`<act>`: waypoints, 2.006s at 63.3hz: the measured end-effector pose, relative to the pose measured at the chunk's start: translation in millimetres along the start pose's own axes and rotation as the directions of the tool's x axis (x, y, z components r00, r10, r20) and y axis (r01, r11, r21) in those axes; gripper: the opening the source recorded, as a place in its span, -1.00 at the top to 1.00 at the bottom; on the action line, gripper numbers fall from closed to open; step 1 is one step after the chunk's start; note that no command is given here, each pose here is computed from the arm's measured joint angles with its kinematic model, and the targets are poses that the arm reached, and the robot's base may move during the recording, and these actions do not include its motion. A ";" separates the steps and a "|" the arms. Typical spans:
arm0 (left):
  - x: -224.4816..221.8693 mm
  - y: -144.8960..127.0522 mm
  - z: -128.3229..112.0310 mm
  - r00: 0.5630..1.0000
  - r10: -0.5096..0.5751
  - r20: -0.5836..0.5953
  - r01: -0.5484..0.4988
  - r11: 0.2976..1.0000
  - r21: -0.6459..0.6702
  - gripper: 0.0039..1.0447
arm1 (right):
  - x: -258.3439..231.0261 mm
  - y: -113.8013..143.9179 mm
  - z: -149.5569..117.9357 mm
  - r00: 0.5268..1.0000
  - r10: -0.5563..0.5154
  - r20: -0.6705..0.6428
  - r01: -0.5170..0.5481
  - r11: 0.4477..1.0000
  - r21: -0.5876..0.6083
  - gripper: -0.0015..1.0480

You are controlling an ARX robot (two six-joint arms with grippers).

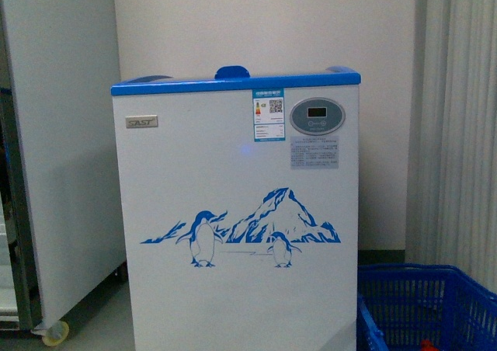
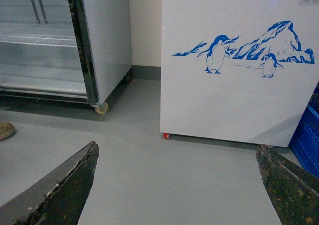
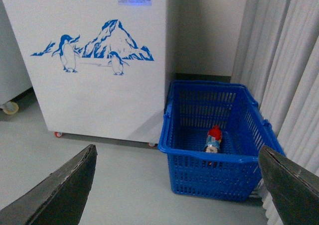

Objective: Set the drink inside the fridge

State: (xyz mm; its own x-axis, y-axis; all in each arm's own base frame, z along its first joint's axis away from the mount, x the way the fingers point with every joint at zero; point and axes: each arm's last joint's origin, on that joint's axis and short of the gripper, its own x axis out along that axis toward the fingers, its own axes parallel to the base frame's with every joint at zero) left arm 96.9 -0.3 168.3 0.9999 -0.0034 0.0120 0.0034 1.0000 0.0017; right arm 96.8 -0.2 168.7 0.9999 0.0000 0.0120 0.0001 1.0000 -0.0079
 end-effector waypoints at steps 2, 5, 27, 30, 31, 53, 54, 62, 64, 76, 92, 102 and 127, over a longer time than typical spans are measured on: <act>0.0 0.0 0.0 1.000 0.000 0.000 0.000 1.000 0.000 -0.85 | 0.0 0.0 0.0 1.000 0.000 0.000 0.000 1.000 0.000 -0.85; 0.0 0.0 0.0 1.000 0.000 0.000 0.000 1.000 0.000 -0.85 | 0.0 0.0 0.0 1.000 0.000 0.000 0.000 1.000 0.000 -0.85; 0.0 0.0 0.0 1.000 0.000 0.000 0.000 1.000 0.000 -0.85 | 0.0 0.0 0.0 1.000 0.000 0.000 0.000 1.000 0.000 -0.85; 0.0 0.0 0.0 1.000 0.000 0.000 0.000 1.000 0.000 -0.85 | 0.0 0.0 0.0 1.000 0.000 0.000 0.000 1.000 0.000 -0.85; 0.0 0.0 0.0 1.000 0.000 0.000 0.000 1.000 0.000 -0.85 | 0.0 0.0 0.0 1.000 0.000 0.000 0.000 1.000 0.000 -0.85; 0.0 0.0 0.1 1.000 0.001 0.001 -0.001 1.000 0.000 -0.85 | 0.0 0.0 0.0 1.000 0.000 0.000 0.000 1.000 0.000 -0.85; 0.0 0.0 0.0 1.000 0.000 0.000 0.000 1.000 0.000 -0.85 | 0.0 0.0 0.0 1.000 0.000 0.000 0.000 1.000 0.000 -0.85; 0.0 0.0 0.0 1.000 0.000 0.000 0.000 1.000 0.000 -0.85 | 0.0 0.0 0.0 1.000 0.000 0.000 0.000 1.000 0.000 -0.85; 0.0 0.0 0.0 1.000 0.000 0.000 0.000 1.000 0.000 -0.85 | 0.0 0.0 0.0 1.000 0.000 0.000 0.000 1.000 0.000 -0.85; 0.0 0.0 0.0 1.000 0.000 0.000 0.000 1.000 0.000 -0.85 | 0.3 -0.2 -0.6 1.000 -0.015 -0.013 0.015 1.000 0.005 -0.85; 0.0 0.0 0.0 1.000 0.000 0.000 0.000 1.000 0.000 -0.85 | 47.6 -37.5 -29.5 0.600 -0.527 -0.601 0.469 0.841 -0.270 -0.85; 0.0 0.0 0.0 1.000 0.000 0.000 0.000 1.000 0.000 -0.85 | 108.7 -68.0 -67.5 0.467 -0.590 -0.658 0.501 0.790 -0.353 -0.85; 0.0 0.0 0.0 1.000 0.000 0.000 0.000 1.000 0.000 -0.85 | 193.2 -96.7 -185.2 0.224 -0.566 -0.794 0.521 0.758 -0.393 -0.85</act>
State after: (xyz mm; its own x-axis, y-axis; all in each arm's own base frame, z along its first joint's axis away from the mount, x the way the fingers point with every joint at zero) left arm 96.9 -0.3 168.3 0.9999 -0.0034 0.0124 0.0034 1.0000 0.0021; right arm 292.2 -98.3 -13.5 0.2332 -0.5717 -0.7866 0.5259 0.7545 -0.3925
